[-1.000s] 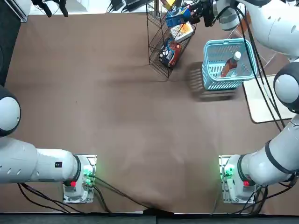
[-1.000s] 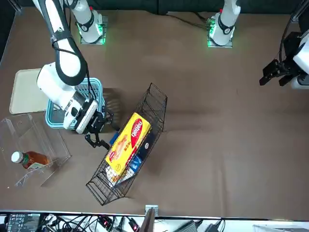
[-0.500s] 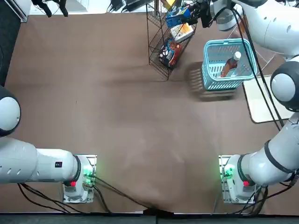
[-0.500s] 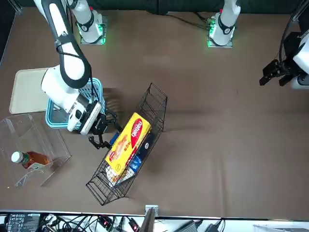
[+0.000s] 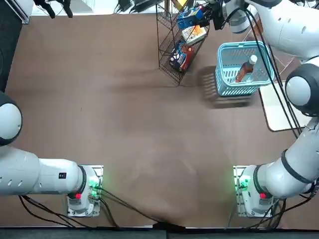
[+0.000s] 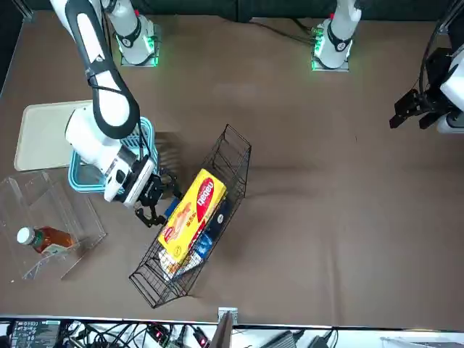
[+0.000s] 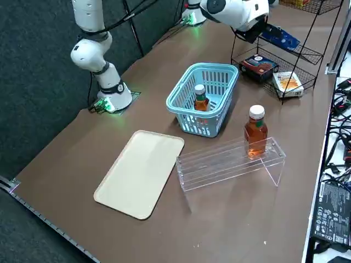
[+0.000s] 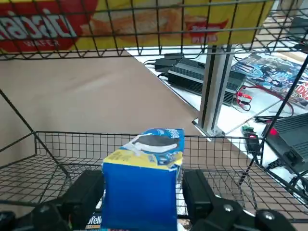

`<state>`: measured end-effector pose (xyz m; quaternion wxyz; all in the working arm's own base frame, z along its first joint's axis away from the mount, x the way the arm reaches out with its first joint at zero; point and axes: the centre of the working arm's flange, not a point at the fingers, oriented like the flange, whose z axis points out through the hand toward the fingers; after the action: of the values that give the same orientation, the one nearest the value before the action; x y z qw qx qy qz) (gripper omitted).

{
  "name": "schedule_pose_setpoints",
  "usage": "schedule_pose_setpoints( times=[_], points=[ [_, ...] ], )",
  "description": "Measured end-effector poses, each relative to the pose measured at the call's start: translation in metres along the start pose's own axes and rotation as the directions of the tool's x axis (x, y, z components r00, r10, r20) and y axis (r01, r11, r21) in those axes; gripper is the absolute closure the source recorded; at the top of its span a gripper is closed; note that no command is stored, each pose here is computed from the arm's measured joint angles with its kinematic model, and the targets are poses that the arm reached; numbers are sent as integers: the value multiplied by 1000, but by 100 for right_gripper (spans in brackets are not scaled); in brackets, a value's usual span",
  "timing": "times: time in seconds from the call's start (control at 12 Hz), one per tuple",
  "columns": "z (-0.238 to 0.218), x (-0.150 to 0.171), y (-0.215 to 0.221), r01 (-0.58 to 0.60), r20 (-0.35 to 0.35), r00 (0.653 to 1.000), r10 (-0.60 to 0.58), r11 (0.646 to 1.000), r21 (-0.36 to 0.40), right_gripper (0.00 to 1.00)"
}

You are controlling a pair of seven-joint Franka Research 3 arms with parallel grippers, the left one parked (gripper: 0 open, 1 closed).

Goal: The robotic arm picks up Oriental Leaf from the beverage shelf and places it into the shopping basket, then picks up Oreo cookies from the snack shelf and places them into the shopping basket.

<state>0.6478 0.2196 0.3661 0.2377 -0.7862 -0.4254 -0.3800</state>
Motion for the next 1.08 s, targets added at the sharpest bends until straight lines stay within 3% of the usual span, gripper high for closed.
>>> schedule_pose_setpoints(
  times=[1.08],
  points=[
    [23, -2, 5, -8, 1, 1000, 8, 1000, -4, 0]
  ],
)
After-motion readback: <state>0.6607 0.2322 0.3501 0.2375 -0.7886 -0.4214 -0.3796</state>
